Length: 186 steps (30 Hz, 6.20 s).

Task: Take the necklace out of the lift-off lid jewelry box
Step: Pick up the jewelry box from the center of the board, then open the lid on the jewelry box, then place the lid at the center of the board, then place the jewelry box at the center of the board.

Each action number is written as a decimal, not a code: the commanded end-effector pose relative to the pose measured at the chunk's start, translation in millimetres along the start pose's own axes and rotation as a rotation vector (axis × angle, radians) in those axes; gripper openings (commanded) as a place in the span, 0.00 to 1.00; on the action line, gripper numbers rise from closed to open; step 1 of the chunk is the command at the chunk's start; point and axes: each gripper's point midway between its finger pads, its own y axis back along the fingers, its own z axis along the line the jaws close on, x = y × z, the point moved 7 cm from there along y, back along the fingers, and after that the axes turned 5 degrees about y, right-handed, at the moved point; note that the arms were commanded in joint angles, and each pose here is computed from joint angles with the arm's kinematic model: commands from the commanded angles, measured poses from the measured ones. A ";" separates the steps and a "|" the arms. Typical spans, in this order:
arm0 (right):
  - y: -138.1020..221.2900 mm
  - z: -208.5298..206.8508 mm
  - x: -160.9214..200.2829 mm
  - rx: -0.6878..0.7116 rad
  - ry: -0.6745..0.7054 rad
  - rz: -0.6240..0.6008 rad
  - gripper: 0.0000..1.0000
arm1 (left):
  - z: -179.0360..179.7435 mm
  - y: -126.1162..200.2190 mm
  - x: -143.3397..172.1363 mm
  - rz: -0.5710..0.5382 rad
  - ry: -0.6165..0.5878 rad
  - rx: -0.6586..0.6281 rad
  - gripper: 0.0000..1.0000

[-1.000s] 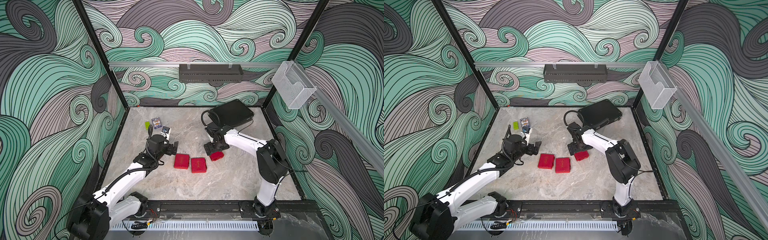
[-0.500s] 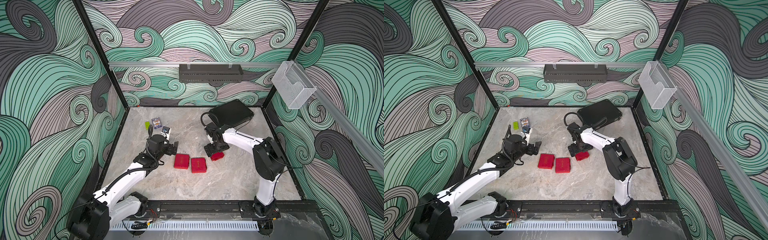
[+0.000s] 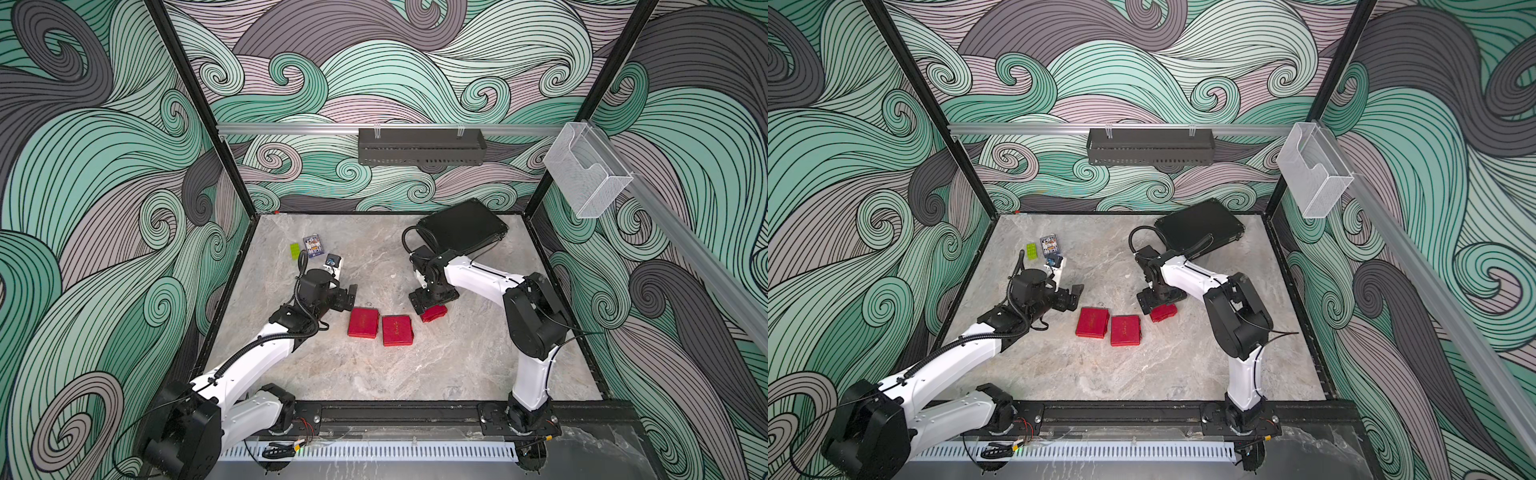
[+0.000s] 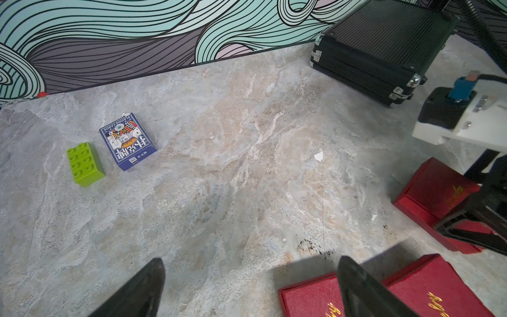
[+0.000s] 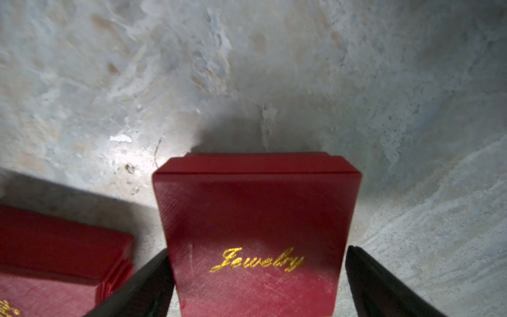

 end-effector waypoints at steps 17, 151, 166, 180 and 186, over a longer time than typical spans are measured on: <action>-7.7 -0.8 0.6 -0.012 0.002 0.010 0.90 | -4.7 -2.0 -1.6 0.019 -0.001 0.019 0.97; 67.3 -70.0 70.5 -0.096 -0.414 -0.260 0.72 | -101.9 148.0 -94.8 -0.121 0.373 1.180 0.67; 16.2 -94.7 70.4 0.024 -0.460 -0.087 0.83 | -99.5 139.1 -84.3 -0.092 0.360 1.123 0.67; 62.1 -79.5 72.3 -0.135 -0.393 -0.204 0.92 | -100.6 127.3 -82.4 -0.078 0.378 1.107 0.67; 56.9 -77.9 72.8 -0.144 -0.390 -0.186 0.94 | -100.5 127.2 -81.6 -0.080 0.375 1.108 0.67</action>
